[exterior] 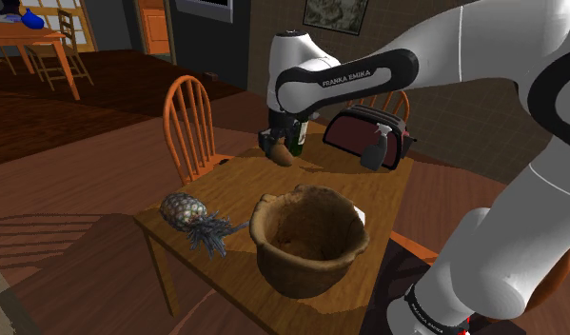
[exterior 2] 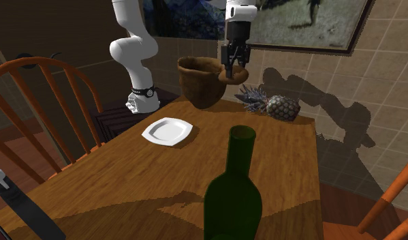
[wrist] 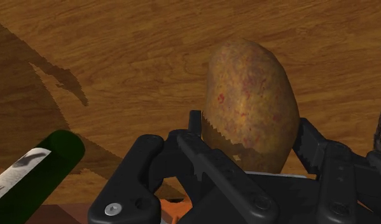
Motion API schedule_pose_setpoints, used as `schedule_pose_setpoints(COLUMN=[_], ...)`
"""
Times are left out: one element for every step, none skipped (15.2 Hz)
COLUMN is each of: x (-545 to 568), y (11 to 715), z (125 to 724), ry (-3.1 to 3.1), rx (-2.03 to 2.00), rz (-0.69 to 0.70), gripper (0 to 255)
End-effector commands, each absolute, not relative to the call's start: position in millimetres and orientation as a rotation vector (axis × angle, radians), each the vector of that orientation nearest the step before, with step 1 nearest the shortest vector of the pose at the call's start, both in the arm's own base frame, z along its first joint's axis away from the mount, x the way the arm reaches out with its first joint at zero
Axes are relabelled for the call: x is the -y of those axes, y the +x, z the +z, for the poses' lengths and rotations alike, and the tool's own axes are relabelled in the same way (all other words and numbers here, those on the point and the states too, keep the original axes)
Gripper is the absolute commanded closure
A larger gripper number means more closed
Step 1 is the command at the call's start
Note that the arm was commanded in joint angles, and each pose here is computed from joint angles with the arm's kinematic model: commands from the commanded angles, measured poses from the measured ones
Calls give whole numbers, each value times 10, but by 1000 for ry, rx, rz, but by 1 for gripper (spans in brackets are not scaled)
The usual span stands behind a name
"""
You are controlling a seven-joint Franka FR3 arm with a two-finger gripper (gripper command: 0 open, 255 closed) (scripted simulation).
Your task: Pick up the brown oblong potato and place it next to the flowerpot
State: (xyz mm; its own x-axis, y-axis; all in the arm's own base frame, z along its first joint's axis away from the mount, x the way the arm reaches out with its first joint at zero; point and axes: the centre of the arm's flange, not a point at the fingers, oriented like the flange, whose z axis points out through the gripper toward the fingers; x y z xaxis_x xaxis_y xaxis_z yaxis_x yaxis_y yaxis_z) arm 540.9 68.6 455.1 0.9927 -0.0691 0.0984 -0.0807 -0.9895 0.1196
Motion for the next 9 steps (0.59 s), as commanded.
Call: schedule_pose_setpoints(x=[-680, -680, -680, -680, -680, -680, -680, -680, -680], y=[5409, 5409, 5409, 5409, 5409, 5409, 5409, 5409, 5409], z=[4442, 4389, 4337, 4284, 4231, 4178, 4125, 4073, 4020], ry=[3013, 3013, 3013, 3013, 3013, 3013, 3013, 3013, 3013], rx=[114, 114, 114, 114, 114, 114, 114, 114, 114], rz=[143, 143, 143, 143, 143, 143, 143, 143, 143], gripper=[255, 255, 255, 255, 255, 255, 255, 255, 255])
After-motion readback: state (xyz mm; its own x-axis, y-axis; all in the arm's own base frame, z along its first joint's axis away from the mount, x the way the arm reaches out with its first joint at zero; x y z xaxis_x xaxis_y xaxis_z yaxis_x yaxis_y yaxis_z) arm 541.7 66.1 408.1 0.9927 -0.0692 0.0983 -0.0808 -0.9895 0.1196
